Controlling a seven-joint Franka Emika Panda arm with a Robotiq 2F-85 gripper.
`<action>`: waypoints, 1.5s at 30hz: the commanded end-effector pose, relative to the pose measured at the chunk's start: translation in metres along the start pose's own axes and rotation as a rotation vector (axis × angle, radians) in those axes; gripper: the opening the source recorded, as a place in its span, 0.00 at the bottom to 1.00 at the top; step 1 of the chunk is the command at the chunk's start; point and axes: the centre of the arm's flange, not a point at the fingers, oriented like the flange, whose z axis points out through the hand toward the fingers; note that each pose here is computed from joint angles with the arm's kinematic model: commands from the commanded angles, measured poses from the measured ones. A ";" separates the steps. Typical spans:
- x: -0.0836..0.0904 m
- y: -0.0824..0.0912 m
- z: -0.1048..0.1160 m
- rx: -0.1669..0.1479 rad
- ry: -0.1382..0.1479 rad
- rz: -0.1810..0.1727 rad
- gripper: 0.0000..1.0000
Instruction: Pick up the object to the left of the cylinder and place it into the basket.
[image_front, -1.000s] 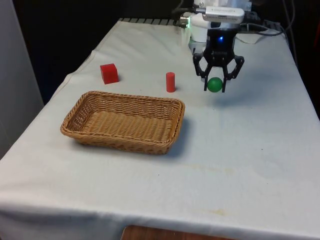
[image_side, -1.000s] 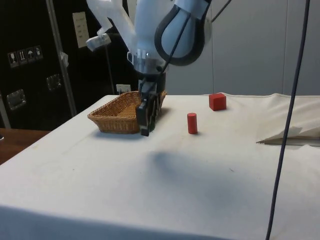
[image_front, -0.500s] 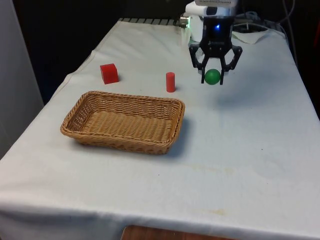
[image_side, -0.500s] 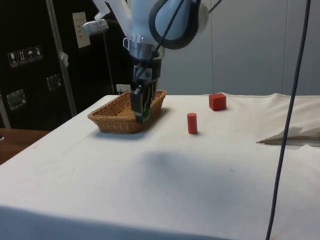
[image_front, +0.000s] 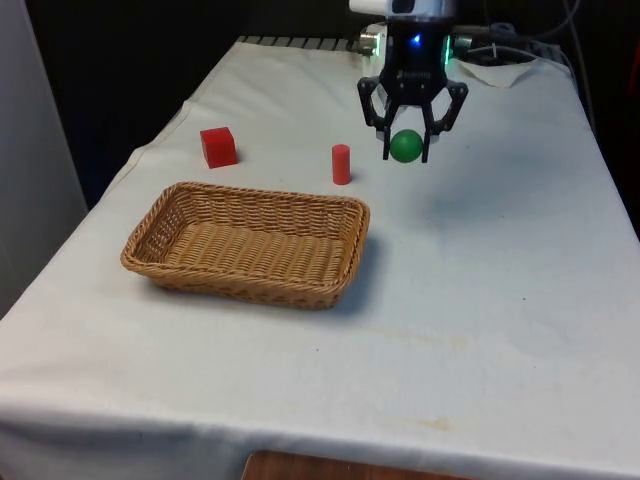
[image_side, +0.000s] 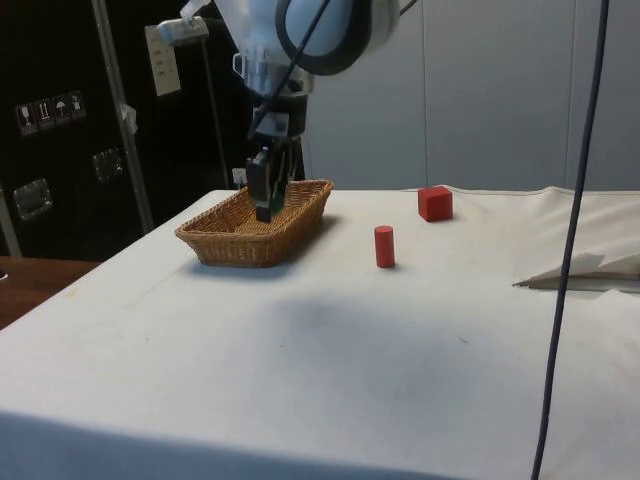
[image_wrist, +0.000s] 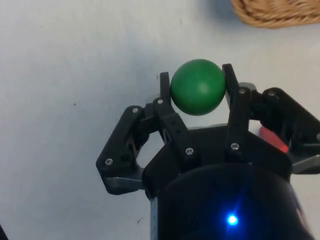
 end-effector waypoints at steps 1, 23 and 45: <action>0.003 0.003 0.000 -0.010 -0.005 -0.004 0.00; 0.043 0.034 0.005 -0.084 0.024 -0.039 0.00; 0.046 0.095 0.010 -0.155 0.034 -0.050 0.00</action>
